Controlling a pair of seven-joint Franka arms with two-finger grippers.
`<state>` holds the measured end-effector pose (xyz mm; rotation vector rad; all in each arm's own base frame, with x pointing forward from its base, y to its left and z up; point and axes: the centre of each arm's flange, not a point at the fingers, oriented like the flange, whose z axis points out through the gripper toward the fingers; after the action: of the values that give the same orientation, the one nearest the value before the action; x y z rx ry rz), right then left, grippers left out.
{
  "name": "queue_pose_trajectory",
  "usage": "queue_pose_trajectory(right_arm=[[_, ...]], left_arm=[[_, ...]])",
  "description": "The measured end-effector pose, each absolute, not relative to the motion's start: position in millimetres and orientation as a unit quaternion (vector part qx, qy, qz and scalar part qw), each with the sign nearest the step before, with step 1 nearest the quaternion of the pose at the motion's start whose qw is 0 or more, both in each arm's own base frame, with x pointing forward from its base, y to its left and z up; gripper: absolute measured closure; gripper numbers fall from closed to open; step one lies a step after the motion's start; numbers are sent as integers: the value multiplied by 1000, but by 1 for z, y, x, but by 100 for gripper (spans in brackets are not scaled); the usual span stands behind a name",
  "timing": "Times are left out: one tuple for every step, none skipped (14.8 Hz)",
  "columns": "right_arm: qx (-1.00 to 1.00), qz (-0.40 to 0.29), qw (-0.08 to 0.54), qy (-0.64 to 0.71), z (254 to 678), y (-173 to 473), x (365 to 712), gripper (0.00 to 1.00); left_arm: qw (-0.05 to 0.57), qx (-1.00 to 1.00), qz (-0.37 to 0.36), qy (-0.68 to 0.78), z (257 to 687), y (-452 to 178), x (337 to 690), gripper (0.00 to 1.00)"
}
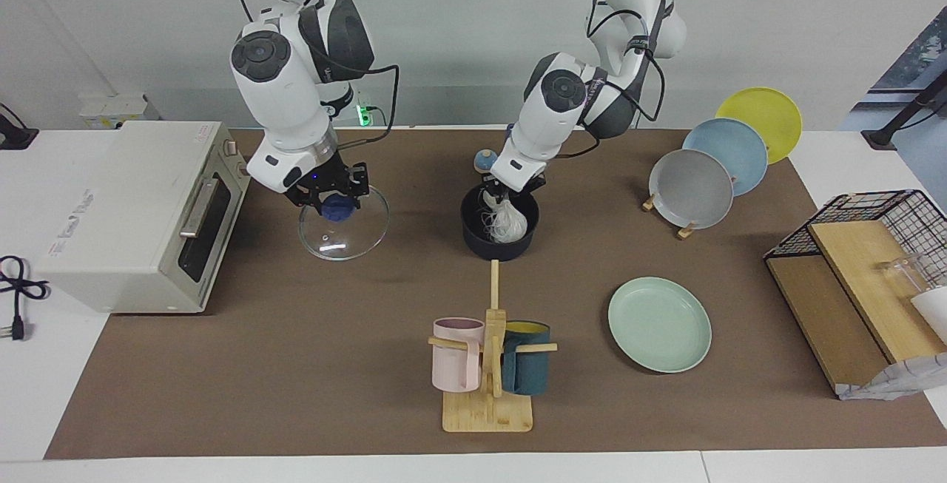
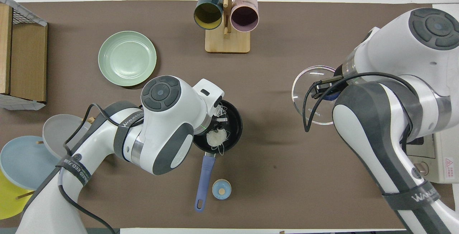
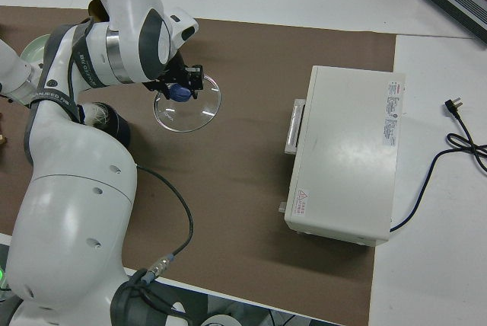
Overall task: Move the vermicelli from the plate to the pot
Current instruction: 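Open the left gripper to drop the vermicelli into the black pot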
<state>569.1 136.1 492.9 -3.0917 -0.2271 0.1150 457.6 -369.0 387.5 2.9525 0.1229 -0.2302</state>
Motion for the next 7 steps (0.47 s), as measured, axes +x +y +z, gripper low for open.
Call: queue_pose_trajectory(right_arm=[[-997,37,19,-71,493,142,568,34],[-997,37,19,-68,493,147,566,34],[-997,38,19,-66,493,151,565,34],[-997,38,19,-64,493,155,564,34],[-997,38,19,-65,493,157,564,34],[-997,38,19,-65,493,158,564,34],[-997,38,19,-65,493,158,564,34]], left_arm=[[90,992,-75,43,381,-368,458,81],[91,992,-71,45,376,-368,458,81],[92,992,-68,44,372,-367,459,81],[93,993,-65,39,367,-367,459,81],[93,993,-65,33,363,-366,458,81],[91,993,-65,27,361,-365,457,74],[89,994,-63,22,361,-365,458,65]])
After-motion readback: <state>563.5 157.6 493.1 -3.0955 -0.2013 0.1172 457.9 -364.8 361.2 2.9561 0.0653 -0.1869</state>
